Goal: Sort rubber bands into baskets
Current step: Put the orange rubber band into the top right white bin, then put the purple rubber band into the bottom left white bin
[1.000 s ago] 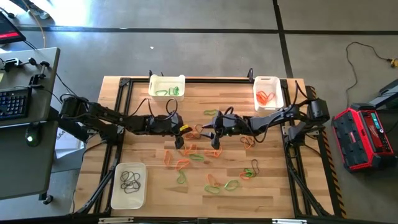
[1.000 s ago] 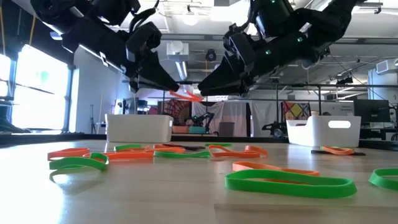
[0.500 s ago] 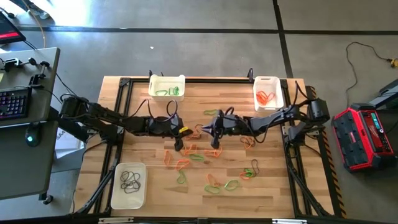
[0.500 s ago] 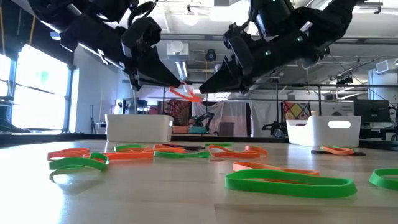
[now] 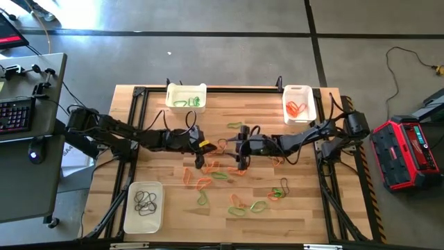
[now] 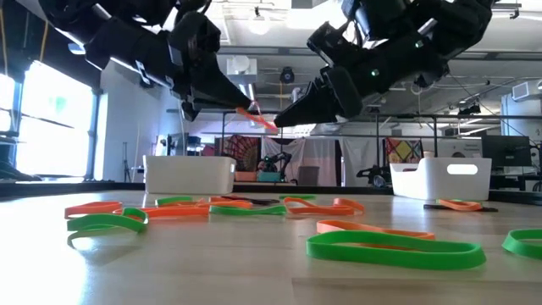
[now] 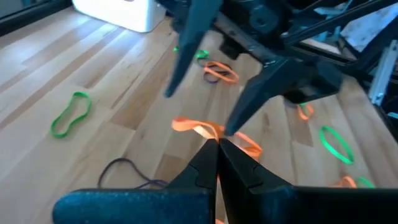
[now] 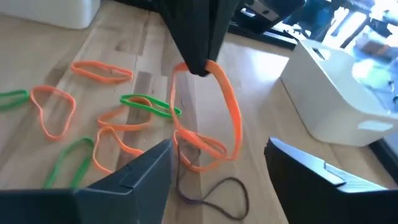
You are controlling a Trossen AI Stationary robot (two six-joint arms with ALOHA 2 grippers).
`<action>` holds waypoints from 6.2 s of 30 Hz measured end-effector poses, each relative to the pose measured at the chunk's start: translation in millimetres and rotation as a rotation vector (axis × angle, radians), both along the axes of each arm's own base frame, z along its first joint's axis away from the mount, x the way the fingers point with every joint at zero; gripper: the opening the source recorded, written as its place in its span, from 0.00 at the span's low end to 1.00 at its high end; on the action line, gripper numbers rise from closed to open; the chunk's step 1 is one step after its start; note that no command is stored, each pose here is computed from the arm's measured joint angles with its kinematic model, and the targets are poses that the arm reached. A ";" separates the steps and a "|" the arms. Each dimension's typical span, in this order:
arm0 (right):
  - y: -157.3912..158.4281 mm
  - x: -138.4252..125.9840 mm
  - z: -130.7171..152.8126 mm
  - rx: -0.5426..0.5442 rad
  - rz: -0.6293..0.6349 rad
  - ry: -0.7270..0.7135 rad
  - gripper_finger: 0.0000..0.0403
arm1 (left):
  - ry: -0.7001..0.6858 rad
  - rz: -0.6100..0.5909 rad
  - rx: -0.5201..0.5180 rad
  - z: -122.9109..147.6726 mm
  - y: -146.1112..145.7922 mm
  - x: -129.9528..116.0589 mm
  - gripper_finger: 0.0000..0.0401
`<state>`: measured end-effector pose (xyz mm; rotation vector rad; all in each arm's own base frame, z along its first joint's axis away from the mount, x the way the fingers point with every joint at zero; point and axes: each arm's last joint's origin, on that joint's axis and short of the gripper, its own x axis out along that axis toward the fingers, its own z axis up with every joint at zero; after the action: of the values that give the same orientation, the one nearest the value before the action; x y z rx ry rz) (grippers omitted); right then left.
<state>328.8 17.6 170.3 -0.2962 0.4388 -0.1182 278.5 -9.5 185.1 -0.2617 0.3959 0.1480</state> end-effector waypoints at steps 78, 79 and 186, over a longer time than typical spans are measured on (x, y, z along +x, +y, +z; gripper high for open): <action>-7.3 -37.4 36.8 0.004 -0.306 0.072 0.00 | -0.144 0.009 0.111 23.3 -4.1 10.4 0.41; -13.2 -41.5 39.4 0.008 -0.348 0.081 0.00 | -0.139 0.007 0.117 22.9 -4.1 10.3 0.41; -104.0 -123.3 77.7 0.218 -0.897 0.093 0.38 | 0.547 -0.019 0.221 -73.5 69.1 64.0 0.02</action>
<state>205.5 -86.3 248.1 0.1302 0.6472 -0.9288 342.5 59.5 111.7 0.0070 0.9178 0.2437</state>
